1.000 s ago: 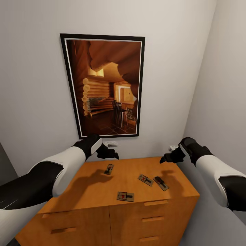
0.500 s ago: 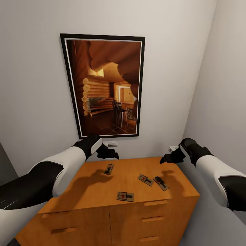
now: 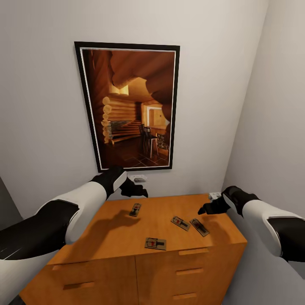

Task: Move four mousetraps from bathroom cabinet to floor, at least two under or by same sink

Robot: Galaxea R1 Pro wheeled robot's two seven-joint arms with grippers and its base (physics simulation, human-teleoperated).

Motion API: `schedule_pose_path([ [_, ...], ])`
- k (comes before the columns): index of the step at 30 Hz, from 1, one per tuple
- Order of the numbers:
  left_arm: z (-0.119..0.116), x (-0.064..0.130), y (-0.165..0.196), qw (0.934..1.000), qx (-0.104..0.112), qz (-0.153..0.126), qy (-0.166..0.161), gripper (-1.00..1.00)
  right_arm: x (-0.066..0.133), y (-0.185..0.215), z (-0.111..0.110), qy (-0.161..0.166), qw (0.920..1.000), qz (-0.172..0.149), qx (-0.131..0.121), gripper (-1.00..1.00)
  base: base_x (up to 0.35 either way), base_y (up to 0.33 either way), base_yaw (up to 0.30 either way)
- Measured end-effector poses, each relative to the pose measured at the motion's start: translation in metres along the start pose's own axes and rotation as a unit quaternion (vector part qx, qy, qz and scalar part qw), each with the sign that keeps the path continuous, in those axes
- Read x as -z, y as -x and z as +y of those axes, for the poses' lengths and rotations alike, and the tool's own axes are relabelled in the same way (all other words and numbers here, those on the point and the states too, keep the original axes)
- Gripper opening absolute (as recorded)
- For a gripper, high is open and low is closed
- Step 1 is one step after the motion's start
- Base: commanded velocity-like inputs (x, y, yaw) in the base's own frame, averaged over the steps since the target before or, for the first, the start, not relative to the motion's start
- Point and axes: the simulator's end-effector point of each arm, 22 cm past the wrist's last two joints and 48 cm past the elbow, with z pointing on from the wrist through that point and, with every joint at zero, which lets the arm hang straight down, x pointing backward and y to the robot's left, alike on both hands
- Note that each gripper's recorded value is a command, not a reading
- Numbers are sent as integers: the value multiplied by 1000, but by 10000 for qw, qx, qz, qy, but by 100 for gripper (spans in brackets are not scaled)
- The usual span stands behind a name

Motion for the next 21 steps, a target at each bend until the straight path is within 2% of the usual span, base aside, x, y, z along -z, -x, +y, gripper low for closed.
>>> schedule_pose_path([
  [14, 0, 0, 0, 10000, -1, 3, 5, 100, -4, -6, -3, 8, 10000, -22, 7, 100, 0, 0, 0],
  [16, 0, 0, 0, 10000, 0, 6, 5, 100, -5, -2, -4, 6, 9998, -155, 91, 100, 0, 0, 0],
  [21, 0, 0, 0, 10000, 2, 4, 4, 100, -8, -2, -3, 18, 9996, -232, 160, 100, 0, 0, 0],
])
